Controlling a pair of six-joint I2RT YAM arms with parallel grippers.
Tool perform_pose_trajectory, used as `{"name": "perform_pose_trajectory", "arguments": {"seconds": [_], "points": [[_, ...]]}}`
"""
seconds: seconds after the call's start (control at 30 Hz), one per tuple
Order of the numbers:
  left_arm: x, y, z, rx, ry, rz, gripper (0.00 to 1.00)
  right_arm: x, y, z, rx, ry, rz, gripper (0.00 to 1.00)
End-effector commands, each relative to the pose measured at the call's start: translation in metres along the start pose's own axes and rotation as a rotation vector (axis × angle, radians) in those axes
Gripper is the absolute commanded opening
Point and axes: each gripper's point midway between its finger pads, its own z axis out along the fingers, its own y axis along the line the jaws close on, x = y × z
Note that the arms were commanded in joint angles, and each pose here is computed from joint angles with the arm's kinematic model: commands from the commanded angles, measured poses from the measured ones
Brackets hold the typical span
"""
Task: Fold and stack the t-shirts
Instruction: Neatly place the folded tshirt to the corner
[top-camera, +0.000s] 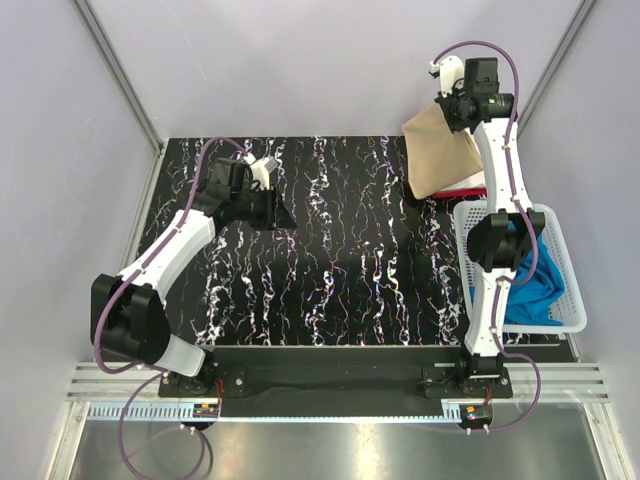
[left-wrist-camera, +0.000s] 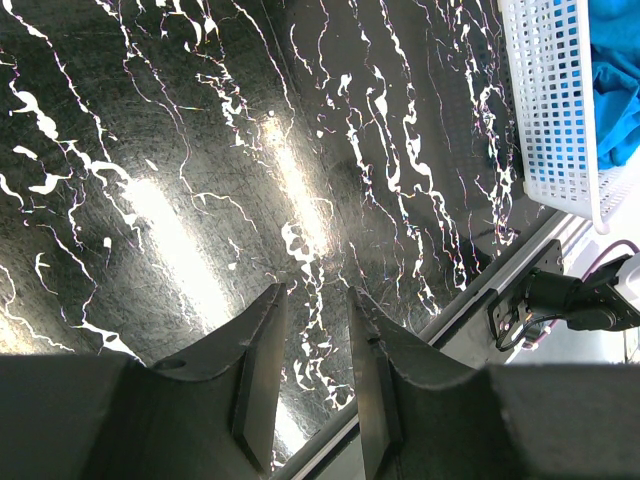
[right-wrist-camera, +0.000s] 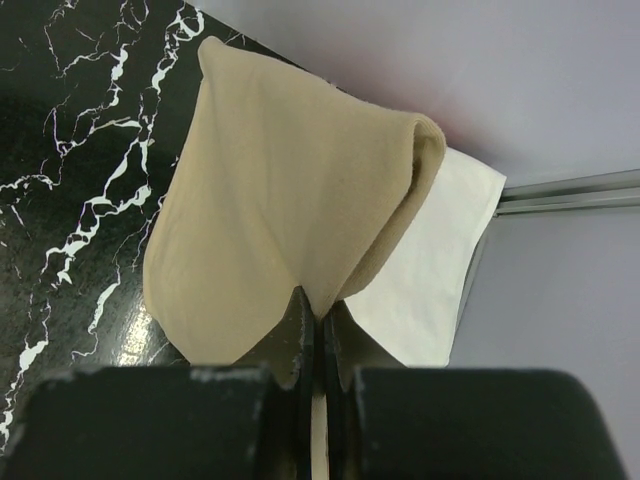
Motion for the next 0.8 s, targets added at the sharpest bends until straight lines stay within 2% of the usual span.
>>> {"name": "perform_pose_trajectory", "arguments": {"seconds": [0.0,0.33,0.67,0.77], "points": [[-0.009,-0.009,-0.003,0.044,-0.034,0.022,0.36,-0.051,-0.025,-0.059,0.077,-0.167,0.008,0.0],[-0.008,-0.009,-0.003,0.048,-0.031,0.019,0.36,-0.044,-0.031,-0.062,0.105,-0.142,0.004,0.0],[-0.007,-0.005,0.002,0.039,-0.019,0.01,0.36,-0.028,-0.039,-0.034,0.111,-0.101,0.005,0.0],[-0.006,0.0,0.004,0.024,-0.016,0.007,0.36,-0.012,-0.061,-0.019,0.141,-0.076,0.018,0.0]]}}
